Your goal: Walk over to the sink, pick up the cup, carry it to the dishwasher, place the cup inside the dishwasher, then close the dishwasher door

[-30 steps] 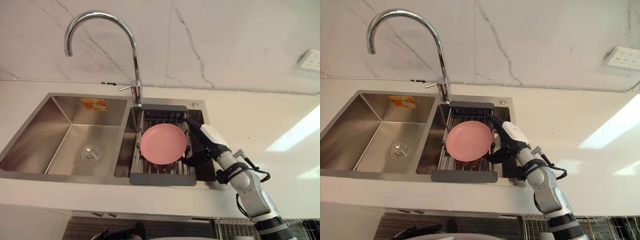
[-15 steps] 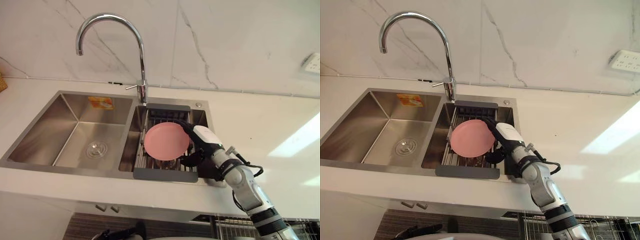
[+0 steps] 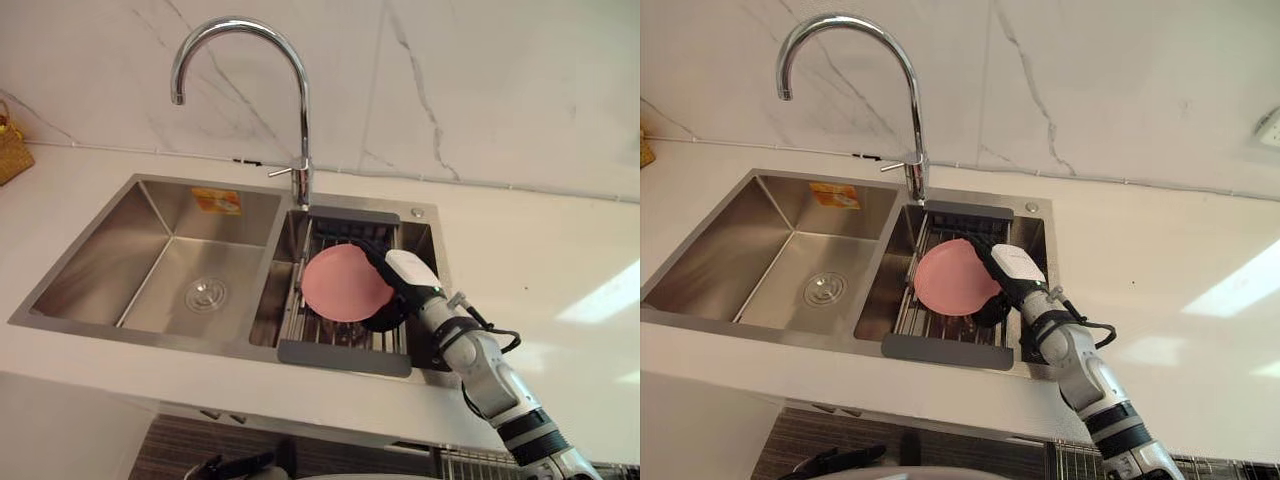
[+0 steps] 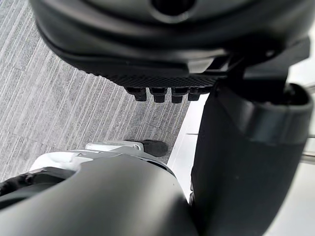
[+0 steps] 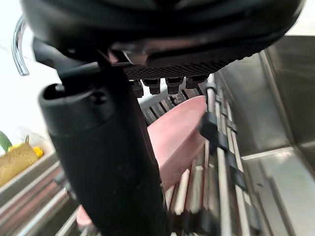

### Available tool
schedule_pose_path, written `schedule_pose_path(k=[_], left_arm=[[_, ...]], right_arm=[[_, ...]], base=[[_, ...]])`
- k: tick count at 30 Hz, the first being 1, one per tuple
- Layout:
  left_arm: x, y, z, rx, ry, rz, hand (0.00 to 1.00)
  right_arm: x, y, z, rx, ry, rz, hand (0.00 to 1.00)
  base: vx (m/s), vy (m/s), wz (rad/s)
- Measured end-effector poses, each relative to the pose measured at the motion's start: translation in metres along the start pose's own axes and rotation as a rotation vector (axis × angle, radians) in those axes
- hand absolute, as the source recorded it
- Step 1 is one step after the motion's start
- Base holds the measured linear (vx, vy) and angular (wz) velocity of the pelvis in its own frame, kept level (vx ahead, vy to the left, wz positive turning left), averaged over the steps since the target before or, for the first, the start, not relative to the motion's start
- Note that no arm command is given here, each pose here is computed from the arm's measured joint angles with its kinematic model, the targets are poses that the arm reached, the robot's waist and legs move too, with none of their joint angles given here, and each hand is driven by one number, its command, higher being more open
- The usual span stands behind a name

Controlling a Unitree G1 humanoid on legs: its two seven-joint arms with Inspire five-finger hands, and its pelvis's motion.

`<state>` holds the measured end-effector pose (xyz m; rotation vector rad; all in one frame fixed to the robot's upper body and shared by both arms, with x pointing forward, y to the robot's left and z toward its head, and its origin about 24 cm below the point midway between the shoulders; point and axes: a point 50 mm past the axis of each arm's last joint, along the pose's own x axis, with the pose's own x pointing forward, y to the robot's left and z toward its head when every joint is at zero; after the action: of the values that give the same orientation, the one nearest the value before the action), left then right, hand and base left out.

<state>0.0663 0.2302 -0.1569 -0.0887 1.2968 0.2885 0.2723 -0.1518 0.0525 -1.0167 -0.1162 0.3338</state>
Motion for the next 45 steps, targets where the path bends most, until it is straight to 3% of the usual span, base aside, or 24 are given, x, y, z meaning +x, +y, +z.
schedule_pose_path(k=[15, 35, 45], left_arm=[[0.000, -0.006, -0.001, -0.006, -0.007, -0.017, 1.00], [0.000, -0.007, 0.000, 0.015, -0.028, -0.017, 1.00], [0.000, -0.007, 0.006, 0.015, -0.064, -0.026, 1.00]], right_arm=[[0.001, 0.003, -0.006, 0.001, 0.048, -0.149, 1.00], [0.007, 0.010, -0.011, -0.155, 0.038, -0.169, 1.00], [0.009, 0.004, -0.015, -0.200, 0.037, -0.255, 1.00]], base=[[-0.05, -0.023, 0.01], [-0.01, -0.024, 0.04], [-0.03, -0.034, 0.07]])
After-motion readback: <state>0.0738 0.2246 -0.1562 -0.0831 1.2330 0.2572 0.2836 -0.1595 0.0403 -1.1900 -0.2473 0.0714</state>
